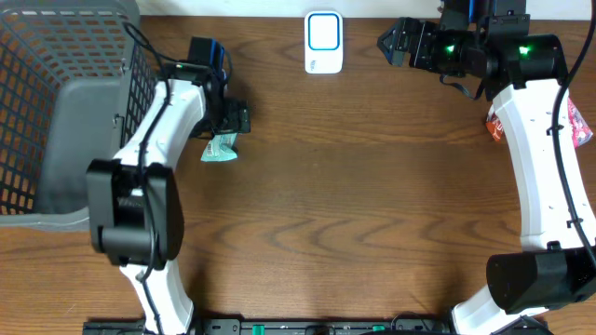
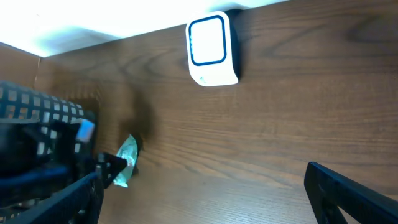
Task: Scan the item barcode
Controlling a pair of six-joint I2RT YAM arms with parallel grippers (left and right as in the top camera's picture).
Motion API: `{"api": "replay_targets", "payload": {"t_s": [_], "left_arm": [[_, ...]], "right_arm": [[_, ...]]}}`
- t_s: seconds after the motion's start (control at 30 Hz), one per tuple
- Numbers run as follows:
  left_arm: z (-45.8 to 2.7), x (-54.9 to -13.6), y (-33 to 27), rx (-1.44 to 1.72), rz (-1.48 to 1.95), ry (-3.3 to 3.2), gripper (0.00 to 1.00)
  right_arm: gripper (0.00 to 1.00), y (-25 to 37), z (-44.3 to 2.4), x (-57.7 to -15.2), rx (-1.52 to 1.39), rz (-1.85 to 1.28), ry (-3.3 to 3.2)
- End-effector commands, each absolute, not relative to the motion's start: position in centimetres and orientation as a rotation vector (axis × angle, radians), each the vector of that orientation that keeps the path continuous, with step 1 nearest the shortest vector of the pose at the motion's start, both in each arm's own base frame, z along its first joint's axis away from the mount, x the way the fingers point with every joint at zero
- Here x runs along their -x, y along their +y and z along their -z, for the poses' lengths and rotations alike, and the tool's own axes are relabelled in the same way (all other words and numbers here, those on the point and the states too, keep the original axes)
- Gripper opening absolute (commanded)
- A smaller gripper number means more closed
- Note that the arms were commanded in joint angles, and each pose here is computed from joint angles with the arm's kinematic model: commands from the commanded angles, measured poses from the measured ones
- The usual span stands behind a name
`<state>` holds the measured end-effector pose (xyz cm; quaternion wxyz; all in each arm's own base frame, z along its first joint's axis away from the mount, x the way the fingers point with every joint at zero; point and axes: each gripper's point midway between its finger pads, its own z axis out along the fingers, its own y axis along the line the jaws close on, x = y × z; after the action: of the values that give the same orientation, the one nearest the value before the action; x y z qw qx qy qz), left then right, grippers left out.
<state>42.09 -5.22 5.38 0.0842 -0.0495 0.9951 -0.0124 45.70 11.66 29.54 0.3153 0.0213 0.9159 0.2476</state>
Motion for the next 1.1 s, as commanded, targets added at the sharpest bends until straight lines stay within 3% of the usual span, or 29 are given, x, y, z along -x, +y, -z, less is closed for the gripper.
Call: {"api": "replay_targets", "payload": {"t_s": [0.0,0.07,0.1,0.2,0.33,0.77,0.83,1.03,1.07], "left_arm": [[-3.2,-41.4,-4.2,0.063,-0.084,3.023,0.87],[-2.4,-41.0,-4.6,0.043,-0.089,3.051,0.82],[-2.1,-40.8,-4.9,0.034,-0.091,3.062,0.72],[-1.9,-40.3,-6.4,-0.02,-0.078,3.074,0.53],[-1.9,-39.5,-10.6,-0.108,0.041,3.086,0.47],[-4.0,-37.2,-26.6,-0.376,0.365,2.941,0.46],[-5.9,-37.8,-27.1,-0.377,0.384,2.903,0.56],[-10.3,-40.8,-21.8,-0.204,0.306,2.842,0.63],[-11.0,-41.3,-19.9,-0.143,0.297,2.84,0.71]], "right_arm": [[0.99,12.1,-29.5,-45.7,-0.05,-0.671,2.414],[0.99,12.1,-29.6,-45.8,-0.049,-0.67,2.408],[0.99,12.0,-29.6,-45.9,-0.051,-0.664,2.406],[0.99,11.7,-29.5,-46.1,-0.062,-0.637,2.404],[0.99,11.4,-29.4,-46.2,-0.07,-0.616,2.404],[0.99,11.3,-28.9,-45.8,-0.079,-0.611,2.43],[0.99,11.3,-28.7,-45.6,-0.082,-0.612,2.443],[0.96,11.1,-27.5,-44.2,-0.084,-0.6,2.52],[0.95,11.1,-26.9,-43.8,-0.081,-0.596,2.55]]}}
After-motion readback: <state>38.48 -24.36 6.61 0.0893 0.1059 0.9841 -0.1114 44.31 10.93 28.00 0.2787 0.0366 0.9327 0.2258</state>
